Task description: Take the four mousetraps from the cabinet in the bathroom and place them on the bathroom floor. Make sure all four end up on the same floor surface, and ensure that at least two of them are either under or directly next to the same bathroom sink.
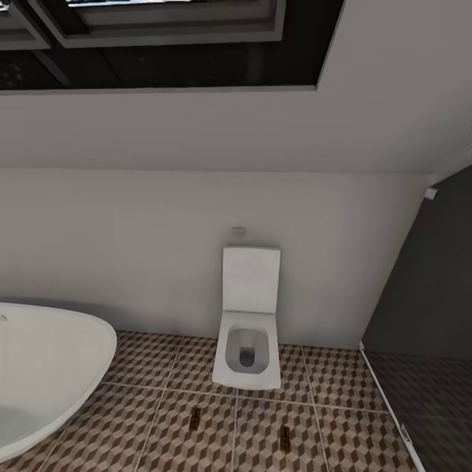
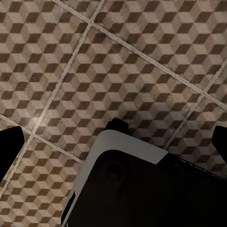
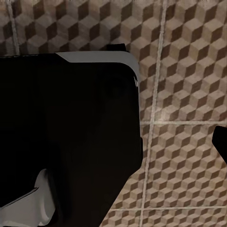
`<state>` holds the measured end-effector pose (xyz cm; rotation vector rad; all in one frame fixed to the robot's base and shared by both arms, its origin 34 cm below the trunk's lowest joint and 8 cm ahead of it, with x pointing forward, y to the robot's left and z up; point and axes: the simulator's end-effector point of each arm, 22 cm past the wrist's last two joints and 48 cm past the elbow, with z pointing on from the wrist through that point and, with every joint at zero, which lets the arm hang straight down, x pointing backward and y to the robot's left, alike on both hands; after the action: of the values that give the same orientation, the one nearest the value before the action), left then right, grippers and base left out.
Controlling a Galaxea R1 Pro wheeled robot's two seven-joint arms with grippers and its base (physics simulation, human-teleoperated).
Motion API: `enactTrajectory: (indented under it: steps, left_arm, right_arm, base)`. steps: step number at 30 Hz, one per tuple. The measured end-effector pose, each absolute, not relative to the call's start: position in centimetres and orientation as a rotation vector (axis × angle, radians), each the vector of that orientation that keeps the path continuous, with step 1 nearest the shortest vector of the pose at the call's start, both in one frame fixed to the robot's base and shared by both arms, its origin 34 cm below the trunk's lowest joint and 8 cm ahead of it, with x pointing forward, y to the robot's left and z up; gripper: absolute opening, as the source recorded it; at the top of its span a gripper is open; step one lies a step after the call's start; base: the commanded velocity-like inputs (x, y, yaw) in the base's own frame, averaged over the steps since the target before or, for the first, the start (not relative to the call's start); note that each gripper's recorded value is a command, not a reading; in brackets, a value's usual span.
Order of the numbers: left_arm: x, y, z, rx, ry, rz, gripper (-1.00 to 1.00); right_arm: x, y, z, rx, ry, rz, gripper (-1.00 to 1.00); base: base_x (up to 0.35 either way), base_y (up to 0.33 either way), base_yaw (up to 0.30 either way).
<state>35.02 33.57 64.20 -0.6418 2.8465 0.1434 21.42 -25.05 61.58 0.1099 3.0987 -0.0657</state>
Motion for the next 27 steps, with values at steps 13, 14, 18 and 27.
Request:
enactTrajectory:
  steps: [13, 14, 18, 27]
  left_arm:
    - [35.7, 33.6, 64.7, -0.638, 2.828, 0.14, 1.0]
    - [35.8, 33.6, 64.7, -0.638, 2.826, 0.139, 1.0]
    - [35.9, 33.5, 64.8, -0.637, 2.822, 0.136, 1.0]
    - [36.0, 33.5, 64.9, -0.637, 2.82, 0.136, 1.0]
  right_arm:
    - [22.2, -25.1, 61.8, 0.108, 3.079, -0.065, 1.0]
    - [22.3, -25.1, 61.8, 0.109, 3.078, -0.066, 1.0]
    - [22.4, -25.1, 61.9, 0.108, 3.075, -0.067, 1.0]
    - [22.6, -25.1, 61.9, 0.109, 3.07, -0.067, 1.0]
  base:
    - [0.0, 0.0, 0.0]
    - [0.0, 0.0, 0.0]
    - [0.0, 0.0, 0.0]
    - [0.0, 0.0, 0.0]
